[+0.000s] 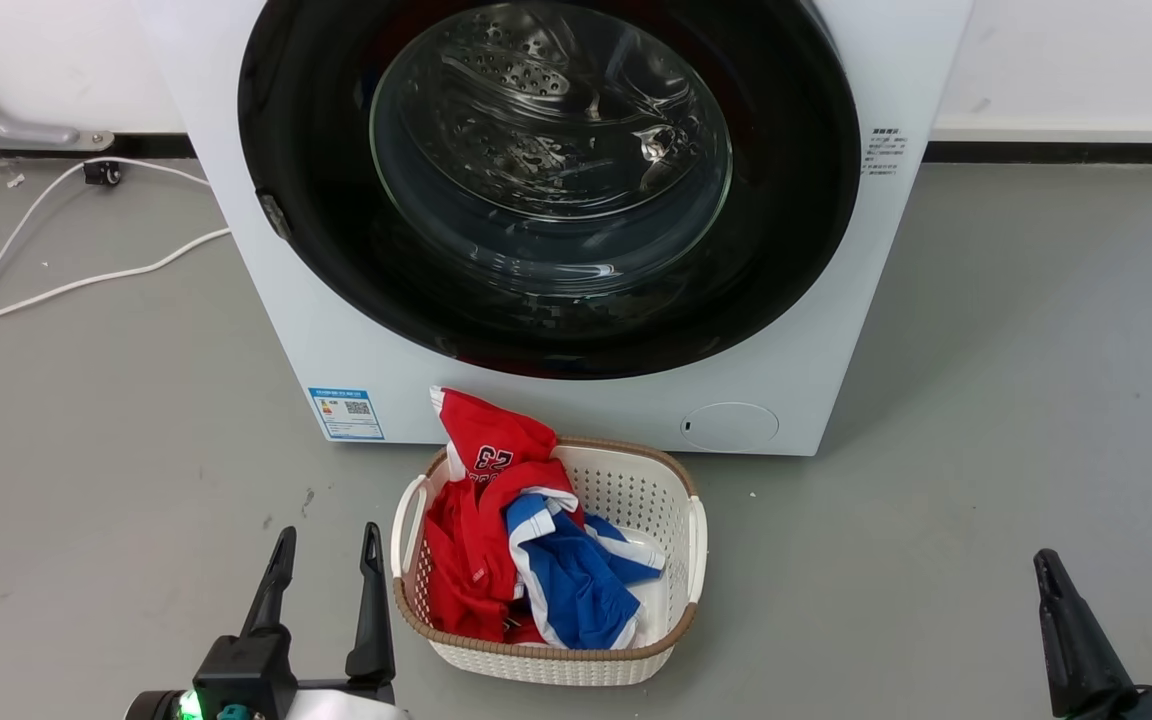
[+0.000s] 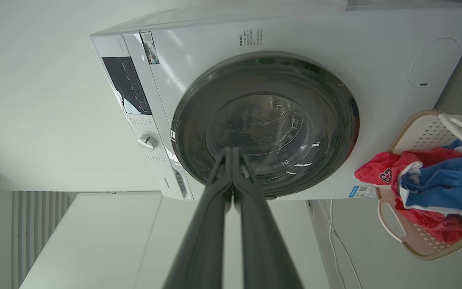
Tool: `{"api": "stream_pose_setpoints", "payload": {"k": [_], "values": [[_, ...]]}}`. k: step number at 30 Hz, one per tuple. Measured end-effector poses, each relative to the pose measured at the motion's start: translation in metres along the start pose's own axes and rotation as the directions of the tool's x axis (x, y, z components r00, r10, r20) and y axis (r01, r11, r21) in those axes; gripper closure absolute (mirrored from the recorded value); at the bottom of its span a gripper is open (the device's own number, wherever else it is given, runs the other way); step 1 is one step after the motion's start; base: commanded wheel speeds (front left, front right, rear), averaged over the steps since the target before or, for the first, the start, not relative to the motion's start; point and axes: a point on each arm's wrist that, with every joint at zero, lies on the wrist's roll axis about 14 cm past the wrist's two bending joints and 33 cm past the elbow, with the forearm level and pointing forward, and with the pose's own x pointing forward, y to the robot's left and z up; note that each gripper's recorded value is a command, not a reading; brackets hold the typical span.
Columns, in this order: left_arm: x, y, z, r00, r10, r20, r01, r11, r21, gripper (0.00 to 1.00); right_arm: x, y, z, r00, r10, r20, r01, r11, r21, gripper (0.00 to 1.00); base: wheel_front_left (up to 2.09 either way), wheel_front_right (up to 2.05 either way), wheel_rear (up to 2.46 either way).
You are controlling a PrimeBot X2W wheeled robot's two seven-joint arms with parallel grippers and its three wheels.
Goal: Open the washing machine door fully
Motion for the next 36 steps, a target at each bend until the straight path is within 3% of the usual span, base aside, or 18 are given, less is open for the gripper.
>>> {"api": "stream_pose_setpoints", "payload": {"k": [7,11,19,29,36], "values": [[0.003,0.001,-0.002,1.0,0.004,-0.005,-0.004,1.0,0.007,0.0,0.016,0.003,0.016,0.999,0.014,0.031,-0.015,1.0,0.026,1.0,0.0,0.0,0.0],[0.013,0.0,-0.002,1.0,0.003,-0.004,-0.003,1.0,0.007,0.0,0.042,0.013,0.039,0.995,0.054,0.079,-0.059,0.996,0.064,1.0,0.0,0.0,0.0],[0.041,0.001,-0.013,1.0,0.005,-0.019,-0.005,1.0,0.021,0.0,0.12,0.026,0.083,0.991,0.086,0.104,-0.086,0.996,-0.001,1.0,0.0,0.0,0.0],[0.075,0.001,-0.031,0.999,0.005,-0.039,-0.004,1.0,0.031,0.0,0.221,0.044,0.069,0.99,0.138,-0.018,-0.139,0.986,-0.097,1.0,0.0,0.0,0.0],[0.091,0.006,-0.048,0.998,0.023,-0.067,-0.02,0.999,0.039,0.0,0.279,0.052,0.033,0.972,0.161,-0.17,-0.189,0.968,-0.163,1.0,0.0,0.0,0.0]]}}
